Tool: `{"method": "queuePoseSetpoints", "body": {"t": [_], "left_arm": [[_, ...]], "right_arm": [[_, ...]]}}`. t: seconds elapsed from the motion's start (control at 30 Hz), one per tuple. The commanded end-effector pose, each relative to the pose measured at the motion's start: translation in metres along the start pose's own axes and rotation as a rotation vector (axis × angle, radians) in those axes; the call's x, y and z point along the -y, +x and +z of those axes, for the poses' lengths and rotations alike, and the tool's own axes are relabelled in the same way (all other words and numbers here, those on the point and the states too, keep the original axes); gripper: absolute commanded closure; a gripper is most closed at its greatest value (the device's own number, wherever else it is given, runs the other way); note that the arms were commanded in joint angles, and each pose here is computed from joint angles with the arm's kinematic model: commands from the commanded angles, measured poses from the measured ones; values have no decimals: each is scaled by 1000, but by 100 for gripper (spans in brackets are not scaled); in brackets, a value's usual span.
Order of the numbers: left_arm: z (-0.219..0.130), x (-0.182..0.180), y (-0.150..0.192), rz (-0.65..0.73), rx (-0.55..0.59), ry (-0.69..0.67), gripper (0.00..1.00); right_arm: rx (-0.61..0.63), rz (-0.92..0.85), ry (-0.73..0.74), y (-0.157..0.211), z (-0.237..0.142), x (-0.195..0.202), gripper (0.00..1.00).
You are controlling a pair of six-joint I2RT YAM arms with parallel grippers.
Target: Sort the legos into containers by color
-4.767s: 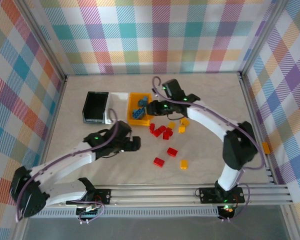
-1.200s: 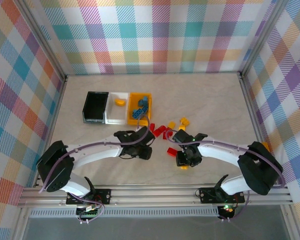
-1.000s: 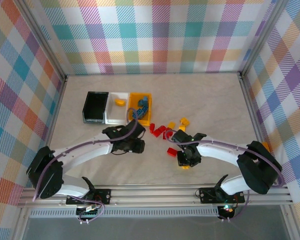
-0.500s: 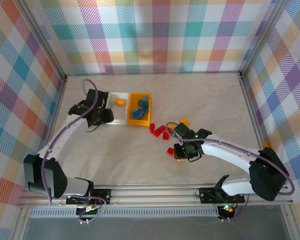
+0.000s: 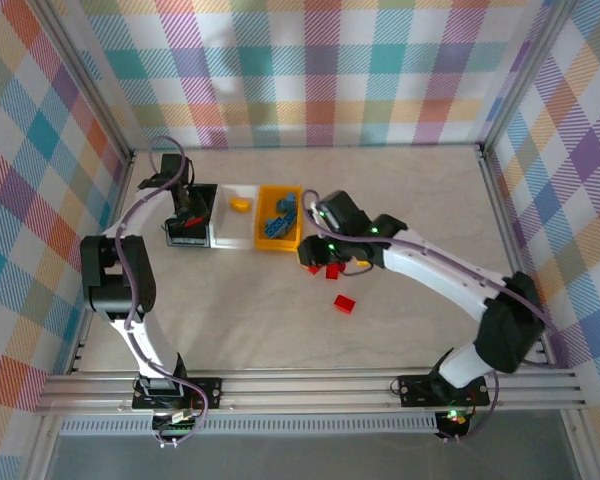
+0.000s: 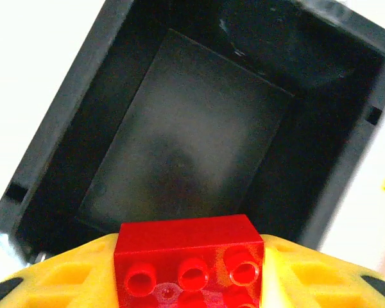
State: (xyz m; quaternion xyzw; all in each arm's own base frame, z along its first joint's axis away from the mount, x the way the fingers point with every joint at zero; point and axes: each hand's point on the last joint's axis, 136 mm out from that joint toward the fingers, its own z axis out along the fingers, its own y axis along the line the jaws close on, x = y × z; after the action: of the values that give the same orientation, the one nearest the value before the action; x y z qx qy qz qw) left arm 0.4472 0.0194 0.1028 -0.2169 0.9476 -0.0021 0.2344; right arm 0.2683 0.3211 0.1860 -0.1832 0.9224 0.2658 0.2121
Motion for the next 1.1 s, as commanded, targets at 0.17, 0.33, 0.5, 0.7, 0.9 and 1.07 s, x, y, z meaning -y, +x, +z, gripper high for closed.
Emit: {"method": "queuePoseSetpoints", "body": {"t": [0.17, 0.33, 0.5, 0.7, 0.9, 1.07], "left_arm": [[26, -3, -22, -50, 0, 0, 37], [14, 4, -25, -98, 9, 52, 26], [-22, 4, -29, -143, 58, 90, 19], [-75, -1, -23, -171, 127, 136, 16], [-111, -4, -2, -157, 159, 202, 14], [-134, 17, 20, -87, 153, 277, 14]], "right_arm": [[79, -221, -237, -103, 68, -75, 71], [81, -243, -288, -136, 105, -93, 71], [73, -225, -324, -152, 137, -98, 71], [97, -184, -351, -164, 163, -93, 55], [146, -133, -380, -184, 161, -86, 51], [160, -134, -386, -191, 141, -89, 50]]}}
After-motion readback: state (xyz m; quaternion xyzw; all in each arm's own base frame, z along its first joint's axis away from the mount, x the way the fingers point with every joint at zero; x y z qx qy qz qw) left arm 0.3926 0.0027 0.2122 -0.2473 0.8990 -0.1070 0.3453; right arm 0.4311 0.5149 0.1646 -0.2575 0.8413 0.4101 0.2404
